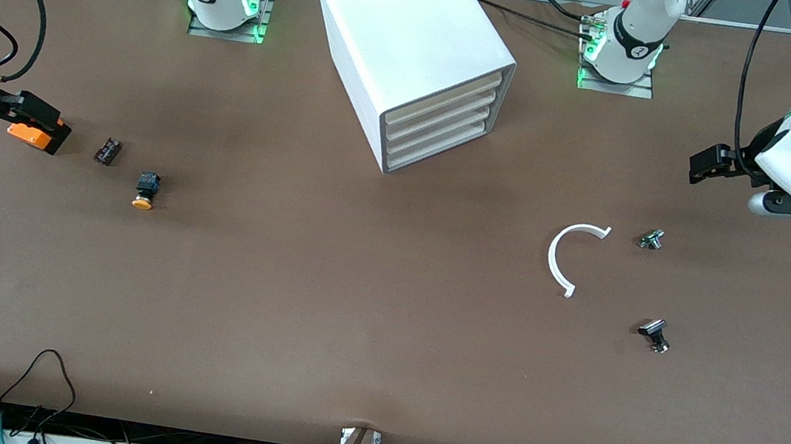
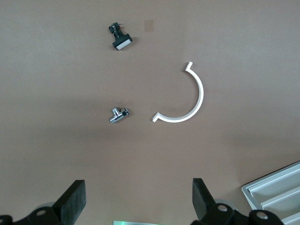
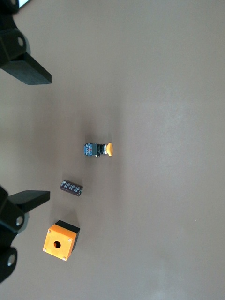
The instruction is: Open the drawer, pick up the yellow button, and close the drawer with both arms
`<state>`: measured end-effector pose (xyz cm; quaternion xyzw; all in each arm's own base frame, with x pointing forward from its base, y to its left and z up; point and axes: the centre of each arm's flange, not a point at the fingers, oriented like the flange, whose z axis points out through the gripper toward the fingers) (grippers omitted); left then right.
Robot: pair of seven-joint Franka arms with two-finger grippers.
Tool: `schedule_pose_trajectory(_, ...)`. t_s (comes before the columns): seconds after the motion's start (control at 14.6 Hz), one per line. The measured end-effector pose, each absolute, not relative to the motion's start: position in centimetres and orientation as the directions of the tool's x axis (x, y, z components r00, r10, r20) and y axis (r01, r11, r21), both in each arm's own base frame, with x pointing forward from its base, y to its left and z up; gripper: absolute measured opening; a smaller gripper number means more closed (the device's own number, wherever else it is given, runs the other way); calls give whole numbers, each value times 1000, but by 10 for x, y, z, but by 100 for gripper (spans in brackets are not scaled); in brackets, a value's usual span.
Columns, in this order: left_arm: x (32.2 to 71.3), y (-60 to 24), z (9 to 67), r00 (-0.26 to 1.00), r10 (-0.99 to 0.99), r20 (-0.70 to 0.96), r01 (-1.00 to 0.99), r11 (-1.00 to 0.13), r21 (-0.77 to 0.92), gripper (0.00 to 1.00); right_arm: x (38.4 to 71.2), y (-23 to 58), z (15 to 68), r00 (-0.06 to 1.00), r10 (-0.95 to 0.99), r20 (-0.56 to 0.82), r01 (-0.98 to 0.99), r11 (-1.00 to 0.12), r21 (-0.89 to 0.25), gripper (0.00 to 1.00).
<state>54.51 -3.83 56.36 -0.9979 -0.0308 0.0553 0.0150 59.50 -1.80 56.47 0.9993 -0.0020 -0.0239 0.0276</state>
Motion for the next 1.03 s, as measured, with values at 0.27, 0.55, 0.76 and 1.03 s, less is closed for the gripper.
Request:
schedule_pose_trajectory(0.27, 550, -37, 565, 994, 69, -89, 66, -997, -29, 100, 595, -32, 565, 998, -39, -39, -38, -999, 27, 100)
schedule_pose_trajectory(0.55, 560, -18, 577, 993, 102, -58, 101, -995, -19, 100, 596, -31, 566, 999, -39, -36, -38, -999, 20, 100)
schedule_pose_trajectory(0.76, 564, -14, 587, 994, 108, -34, 107, -994, -14, 100, 596, -28, 566, 999, -33, -36, -32, -999, 20, 100)
schedule_pose_trajectory(1.03, 570, -19, 579, 994, 97, -48, 97, -995, -11, 100, 596, -28, 566, 999, -33, -36, -32, -999, 20, 100)
